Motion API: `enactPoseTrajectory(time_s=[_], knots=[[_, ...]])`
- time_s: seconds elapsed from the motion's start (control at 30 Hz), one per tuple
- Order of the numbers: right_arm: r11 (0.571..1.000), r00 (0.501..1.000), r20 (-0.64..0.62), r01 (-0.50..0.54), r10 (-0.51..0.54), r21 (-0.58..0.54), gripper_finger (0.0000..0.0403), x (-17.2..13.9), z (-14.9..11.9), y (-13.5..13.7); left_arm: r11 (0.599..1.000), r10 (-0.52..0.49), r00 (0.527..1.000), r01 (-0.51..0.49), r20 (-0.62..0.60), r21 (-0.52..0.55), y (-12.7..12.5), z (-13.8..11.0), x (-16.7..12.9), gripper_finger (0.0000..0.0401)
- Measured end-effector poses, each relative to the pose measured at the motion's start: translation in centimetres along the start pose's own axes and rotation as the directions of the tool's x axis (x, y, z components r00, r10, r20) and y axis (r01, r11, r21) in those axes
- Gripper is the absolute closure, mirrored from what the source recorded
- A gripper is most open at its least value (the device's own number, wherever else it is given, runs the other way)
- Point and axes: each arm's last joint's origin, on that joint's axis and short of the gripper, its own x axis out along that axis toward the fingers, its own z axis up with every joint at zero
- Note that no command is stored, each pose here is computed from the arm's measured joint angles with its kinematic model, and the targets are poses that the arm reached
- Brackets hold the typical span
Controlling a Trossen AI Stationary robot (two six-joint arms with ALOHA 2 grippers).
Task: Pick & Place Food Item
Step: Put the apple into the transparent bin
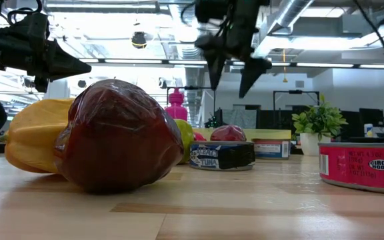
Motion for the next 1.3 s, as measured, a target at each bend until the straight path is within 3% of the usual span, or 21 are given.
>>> enactPoseTrajectory(time_s=[0.17,0.37,0.57,0.8,1.3], knots=[[0.999,0.997,-0.057,0.051,-0.050,0.012,0.0022,3.0,0.5,0.1,1.000,0.000,1.000,0.000,0.000,0.000,0.0,0.0,0.0,0.0400],[0.999,0.998,-0.060,0.035,-0.032,0.037,0.0022,5.3,1.6,0.3,1.000,0.000,1.000,0.000,0.000,0.000,0.0,0.0,0.0,0.0400],[0.994,0.993,-0.071,0.098,-0.095,0.050,0.0022,5.8,1.5,-0.5,1.000,0.000,1.000,0.000,0.000,0.000,0.0,0.0,0.0,0.0400],[0.996,0.996,-0.050,0.077,-0.075,0.044,0.0022,5.9,1.4,0.0,1.000,0.000,1.000,0.000,0.000,-0.001,0.0,0.0,0.0,0.0400],[0.994,0.987,-0.113,0.108,-0.110,-0.022,0.0022,9.3,1.0,0.8,1.000,-0.003,1.000,0.004,0.011,-0.014,0.0,0.2,0.0,0.0400]])
